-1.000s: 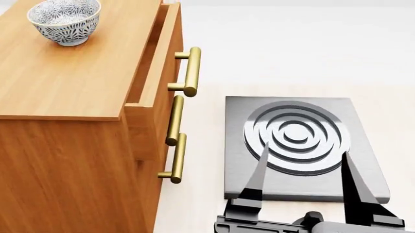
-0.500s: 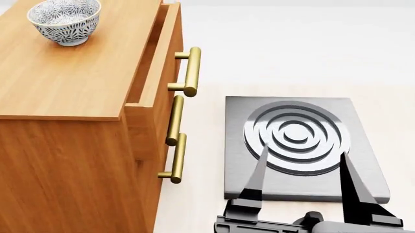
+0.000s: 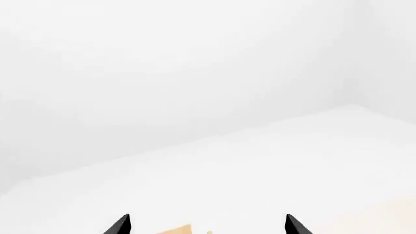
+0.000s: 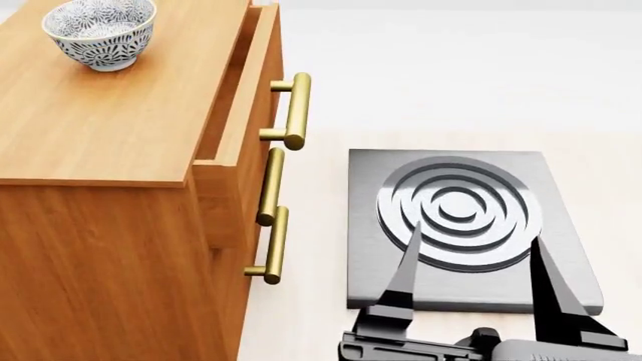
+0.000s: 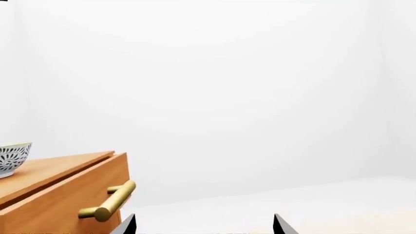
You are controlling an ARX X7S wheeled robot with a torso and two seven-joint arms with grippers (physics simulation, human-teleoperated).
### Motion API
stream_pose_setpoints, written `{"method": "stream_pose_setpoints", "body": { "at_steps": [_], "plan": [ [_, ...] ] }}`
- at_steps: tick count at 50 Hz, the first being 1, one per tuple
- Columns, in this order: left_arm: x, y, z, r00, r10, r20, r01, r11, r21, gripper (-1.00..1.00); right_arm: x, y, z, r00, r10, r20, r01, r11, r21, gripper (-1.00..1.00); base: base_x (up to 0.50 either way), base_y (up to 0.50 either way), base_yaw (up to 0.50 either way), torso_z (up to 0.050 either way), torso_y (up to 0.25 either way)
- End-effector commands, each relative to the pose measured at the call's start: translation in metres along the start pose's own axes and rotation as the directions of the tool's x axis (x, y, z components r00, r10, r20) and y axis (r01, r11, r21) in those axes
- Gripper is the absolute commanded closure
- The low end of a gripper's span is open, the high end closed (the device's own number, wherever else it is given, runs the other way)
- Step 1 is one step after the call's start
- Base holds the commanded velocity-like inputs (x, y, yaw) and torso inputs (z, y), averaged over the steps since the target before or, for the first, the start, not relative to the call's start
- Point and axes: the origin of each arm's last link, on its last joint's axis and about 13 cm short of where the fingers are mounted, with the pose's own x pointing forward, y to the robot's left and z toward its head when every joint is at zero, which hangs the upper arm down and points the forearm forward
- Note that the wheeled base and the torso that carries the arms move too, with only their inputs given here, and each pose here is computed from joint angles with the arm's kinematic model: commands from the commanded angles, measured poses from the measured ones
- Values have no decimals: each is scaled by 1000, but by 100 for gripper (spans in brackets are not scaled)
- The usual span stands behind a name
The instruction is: Pick the akita bowl on the wooden cabinet and place it on the plate.
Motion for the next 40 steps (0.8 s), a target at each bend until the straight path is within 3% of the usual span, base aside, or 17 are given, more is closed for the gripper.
{"method": "stream_pose_setpoints", "body": {
  "at_steps": [1, 12, 14, 18, 19, 21, 24, 40],
  "plan": [
    [-3, 23, 3, 990, 124, -65, -131, 984, -119, -100, 1, -2, -1, 1000, -4, -4, 4, 1000, 2, -100, 0, 0, 0, 0, 0],
    [-16, 22, 19, 978, 182, -97, -196, 967, -160, -100, 1, -1, -1, 1000, -4, -5, 4, 1000, 8, -100, 0, 0, 0, 0, 0],
    [-16, 25, 14, 971, 199, -134, -214, 971, -110, -100, 1, -2, -1, 1000, -3, -7, 4, 1000, 15, -100, 0, 0, 0, 0, 0],
    [-17, 31, 14, 960, 247, -134, -259, 962, -80, -100, 0, -2, -1, 1000, -2, -5, 2, 1000, 13, -100, 0, 0, 0, 0, 0],
    [-17, 32, 15, 947, 293, -130, -307, 946, -102, -100, 1, -2, -1, 1000, -2, -4, 2, 1000, 13, -100, 0, 0, 0, 0, 0],
    [-19, 36, 17, 947, 294, -127, -305, 949, -83, -100, 1, -1, -1, 1000, -2, -8, 2, 1000, 14, -100, 0, 0, 0, 0, 0],
    [-23, 42, 22, 927, 356, -120, -368, 925, -98, -100, 1, -1, -2, 1000, 2, -9, -2, 1000, 13, -100, 0, 0, 0, 0, 0],
    [-27, 48, 25, 919, 378, -112, -387, 919, -74, -100, 0, -1, -1, 1000, 6, -9, -5, 1000, 15, -100, 0, 0, 0, 0, 0]
  ]
}}
